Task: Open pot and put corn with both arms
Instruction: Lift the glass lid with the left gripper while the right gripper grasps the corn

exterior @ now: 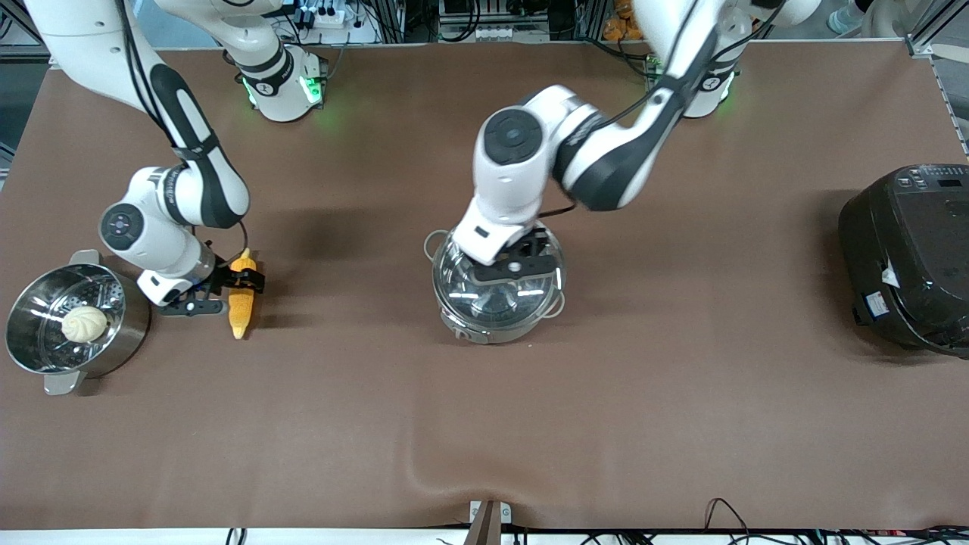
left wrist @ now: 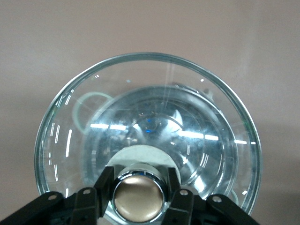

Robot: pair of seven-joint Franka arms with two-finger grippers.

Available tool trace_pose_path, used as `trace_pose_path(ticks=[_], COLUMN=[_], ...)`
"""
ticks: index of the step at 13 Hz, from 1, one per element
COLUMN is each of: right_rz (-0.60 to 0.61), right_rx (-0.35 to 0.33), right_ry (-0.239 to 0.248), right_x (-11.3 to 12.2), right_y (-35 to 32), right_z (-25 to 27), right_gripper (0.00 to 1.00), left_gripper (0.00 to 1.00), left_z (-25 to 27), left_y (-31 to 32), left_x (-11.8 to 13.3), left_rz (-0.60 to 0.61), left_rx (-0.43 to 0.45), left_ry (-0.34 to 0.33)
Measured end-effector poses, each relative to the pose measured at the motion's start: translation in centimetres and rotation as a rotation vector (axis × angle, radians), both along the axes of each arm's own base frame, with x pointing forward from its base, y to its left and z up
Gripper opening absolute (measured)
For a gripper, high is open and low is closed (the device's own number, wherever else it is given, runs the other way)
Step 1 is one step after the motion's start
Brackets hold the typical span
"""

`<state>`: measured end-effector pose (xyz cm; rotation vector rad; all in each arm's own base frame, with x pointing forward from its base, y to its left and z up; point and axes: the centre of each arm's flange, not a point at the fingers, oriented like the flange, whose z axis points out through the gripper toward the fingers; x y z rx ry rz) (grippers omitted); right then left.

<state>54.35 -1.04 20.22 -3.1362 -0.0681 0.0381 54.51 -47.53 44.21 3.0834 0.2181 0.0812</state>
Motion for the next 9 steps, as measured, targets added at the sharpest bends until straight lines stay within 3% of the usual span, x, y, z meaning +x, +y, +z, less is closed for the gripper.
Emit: trace_pose_path(ticks=[4,9], right_rz=[-0.007,-0.011], right_rx=[-0.005,-0.007], right_ry=[0.013,0.009], right_x=[-0.3,-0.2], right_y=[-0.5,-0.7], right_z=[-1.6,-1.9], right_gripper=[1.0,0.89], left_gripper=[0.5,0.5], left_z=[7.4,11.8], left_y=[7.9,23.1], left_x=[2.9,6.1], left_rz=[-0.014,-0.04], left_rx=[-0.011,0.014], left_ry=[-0.027,0.045])
